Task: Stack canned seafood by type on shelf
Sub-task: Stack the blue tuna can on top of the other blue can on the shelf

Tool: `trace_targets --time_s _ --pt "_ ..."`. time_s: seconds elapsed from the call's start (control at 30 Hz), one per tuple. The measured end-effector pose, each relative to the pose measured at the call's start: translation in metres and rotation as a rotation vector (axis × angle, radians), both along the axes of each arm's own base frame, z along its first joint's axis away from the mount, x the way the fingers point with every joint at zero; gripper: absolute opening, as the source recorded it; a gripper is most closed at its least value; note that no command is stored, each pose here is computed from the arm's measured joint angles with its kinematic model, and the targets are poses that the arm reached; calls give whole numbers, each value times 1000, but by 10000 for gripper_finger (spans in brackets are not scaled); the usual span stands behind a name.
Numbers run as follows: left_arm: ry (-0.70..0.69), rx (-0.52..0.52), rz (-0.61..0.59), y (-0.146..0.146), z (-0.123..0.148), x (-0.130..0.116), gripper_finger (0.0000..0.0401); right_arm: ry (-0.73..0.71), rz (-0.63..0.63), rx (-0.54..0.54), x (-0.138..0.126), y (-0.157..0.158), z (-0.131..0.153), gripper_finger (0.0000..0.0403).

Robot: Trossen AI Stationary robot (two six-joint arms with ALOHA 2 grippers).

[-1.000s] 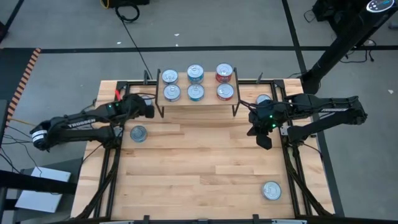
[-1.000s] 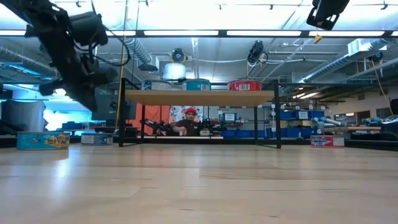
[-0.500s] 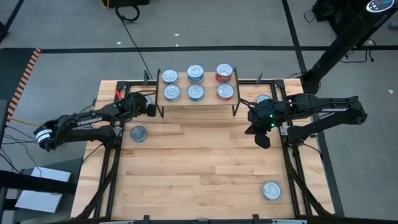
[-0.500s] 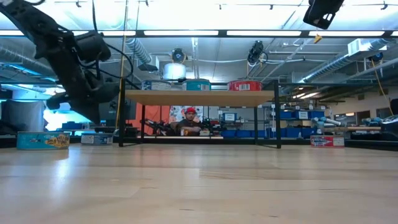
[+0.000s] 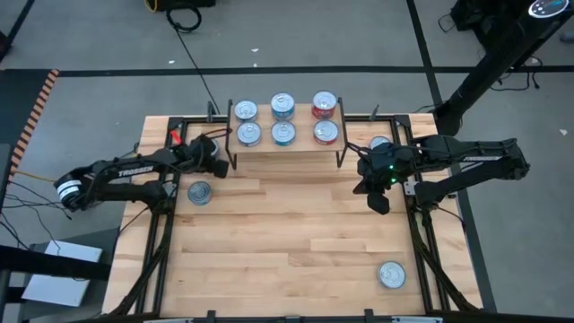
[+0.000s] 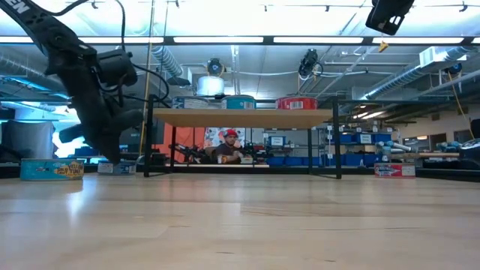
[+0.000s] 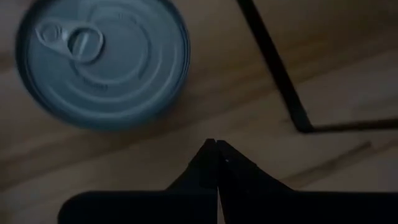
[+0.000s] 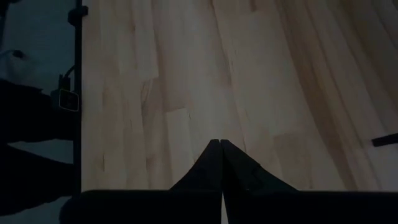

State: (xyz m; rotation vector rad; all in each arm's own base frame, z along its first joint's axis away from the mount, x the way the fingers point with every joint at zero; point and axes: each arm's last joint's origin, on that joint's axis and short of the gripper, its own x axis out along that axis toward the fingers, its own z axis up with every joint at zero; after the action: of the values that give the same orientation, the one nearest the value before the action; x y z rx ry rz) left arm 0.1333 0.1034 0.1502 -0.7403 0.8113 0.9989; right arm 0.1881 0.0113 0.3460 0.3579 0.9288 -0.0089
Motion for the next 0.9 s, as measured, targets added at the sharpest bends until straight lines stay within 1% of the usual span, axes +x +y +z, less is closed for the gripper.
trace_targets --time_s 0.07,0.13,0.2,0.3,0.33,0.43,0.5,0.6,0.7,0.77,0.9 --pt "8 -28 1 -2 -1 -1 1 0 1 -1 0 0 0 5" --pt "10 -25 2 -3 0 -2 1 -1 3 -2 0 0 0 5" --pt "10 32 20 -3 7 0 1 -1 5 -4 0 0 0 5" --pt "9 167 81 2 23 3 1 -1 5 -4 0 0 0 5" --pt "30 204 106 3 27 3 1 -1 5 -4 0 0 0 5" --pt "111 264 207 7 26 -2 1 0 2 -2 0 0 0 5" --pt "147 260 223 11 22 -5 1 -1 -3 -8 0 0 0 5" --pt "211 221 170 13 10 -6 1 -3 -13 -20 0 -1 0 5" --pt "231 205 131 16 3 -4 1 -3 -13 -20 0 -1 0 5" --pt "236 176 95 16 0 -2 1 -3 -15 -18 0 -1 0 5" --pt "220 124 63 14 -1 -2 1 -3 -16 -18 0 -1 0 5"
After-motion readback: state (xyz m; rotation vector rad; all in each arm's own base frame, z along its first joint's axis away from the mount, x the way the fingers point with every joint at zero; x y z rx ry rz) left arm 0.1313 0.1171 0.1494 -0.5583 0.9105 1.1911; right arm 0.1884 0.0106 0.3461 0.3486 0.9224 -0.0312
